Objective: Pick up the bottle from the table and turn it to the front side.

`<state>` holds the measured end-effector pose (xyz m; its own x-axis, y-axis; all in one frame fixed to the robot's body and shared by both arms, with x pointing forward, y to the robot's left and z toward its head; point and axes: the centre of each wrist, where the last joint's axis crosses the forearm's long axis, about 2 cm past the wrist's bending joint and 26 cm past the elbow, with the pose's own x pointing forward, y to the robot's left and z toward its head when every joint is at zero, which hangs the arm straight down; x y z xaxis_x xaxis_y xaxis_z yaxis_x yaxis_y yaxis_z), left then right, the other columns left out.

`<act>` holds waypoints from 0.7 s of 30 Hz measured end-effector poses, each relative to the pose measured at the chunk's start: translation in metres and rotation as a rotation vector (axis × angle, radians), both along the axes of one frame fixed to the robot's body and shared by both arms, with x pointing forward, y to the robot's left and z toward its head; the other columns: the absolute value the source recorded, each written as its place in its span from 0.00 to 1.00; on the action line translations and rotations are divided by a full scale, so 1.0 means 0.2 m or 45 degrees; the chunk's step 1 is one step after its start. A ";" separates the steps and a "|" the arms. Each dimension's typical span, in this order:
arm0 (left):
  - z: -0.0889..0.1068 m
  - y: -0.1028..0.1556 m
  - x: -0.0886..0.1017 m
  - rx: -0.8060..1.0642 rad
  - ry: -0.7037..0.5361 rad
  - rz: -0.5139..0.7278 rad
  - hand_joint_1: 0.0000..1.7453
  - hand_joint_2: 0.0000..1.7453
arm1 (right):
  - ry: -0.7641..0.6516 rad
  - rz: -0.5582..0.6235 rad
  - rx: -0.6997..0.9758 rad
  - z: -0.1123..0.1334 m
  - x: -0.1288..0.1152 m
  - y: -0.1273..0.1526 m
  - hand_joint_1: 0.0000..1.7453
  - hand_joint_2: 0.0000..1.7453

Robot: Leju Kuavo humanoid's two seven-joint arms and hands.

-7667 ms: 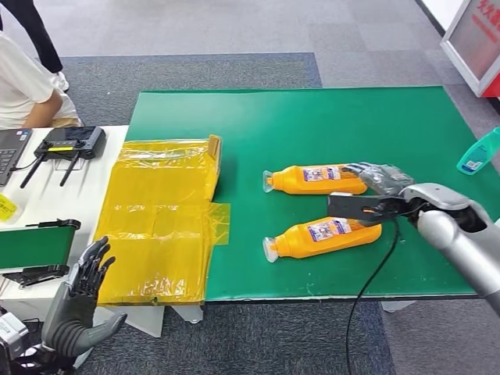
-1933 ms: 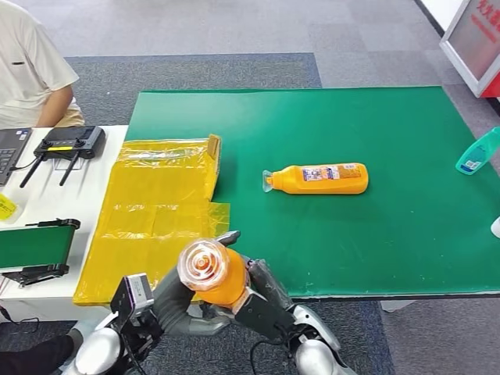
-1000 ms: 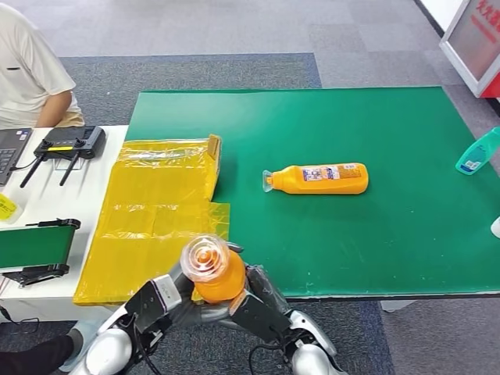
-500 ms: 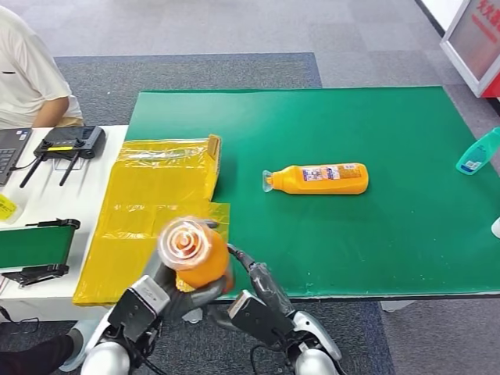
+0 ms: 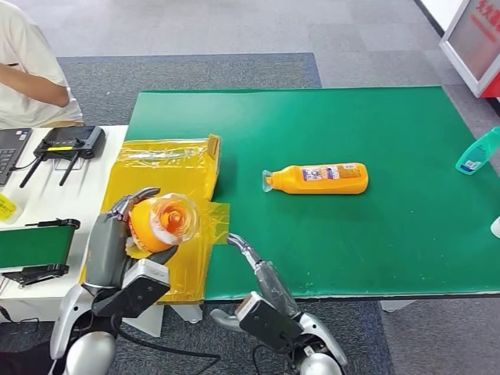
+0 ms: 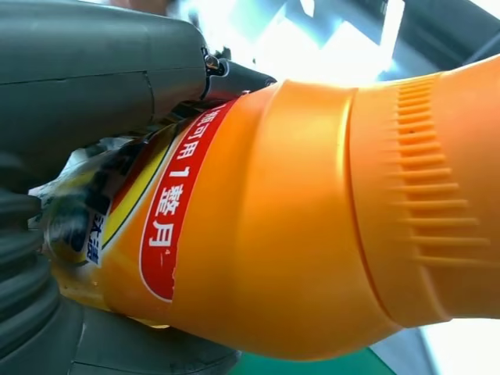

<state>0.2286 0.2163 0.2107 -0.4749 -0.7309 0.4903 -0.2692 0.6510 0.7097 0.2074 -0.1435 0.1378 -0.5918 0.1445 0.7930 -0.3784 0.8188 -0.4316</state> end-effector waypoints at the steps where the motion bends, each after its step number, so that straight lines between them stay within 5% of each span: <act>1: 0.01 0.01 0.02 0.089 -0.029 0.074 1.00 1.00 | -0.001 0.003 0.003 0.00 0.00 0.00 0.00 1.00; 6: -0.01 0.05 0.11 0.483 -0.139 0.296 1.00 1.00 | -0.004 0.021 0.036 0.03 0.02 0.02 0.00 1.00; 21: -0.20 0.13 0.44 0.898 -0.070 0.269 1.00 1.00 | -0.070 0.181 0.123 0.10 0.10 0.11 0.00 1.00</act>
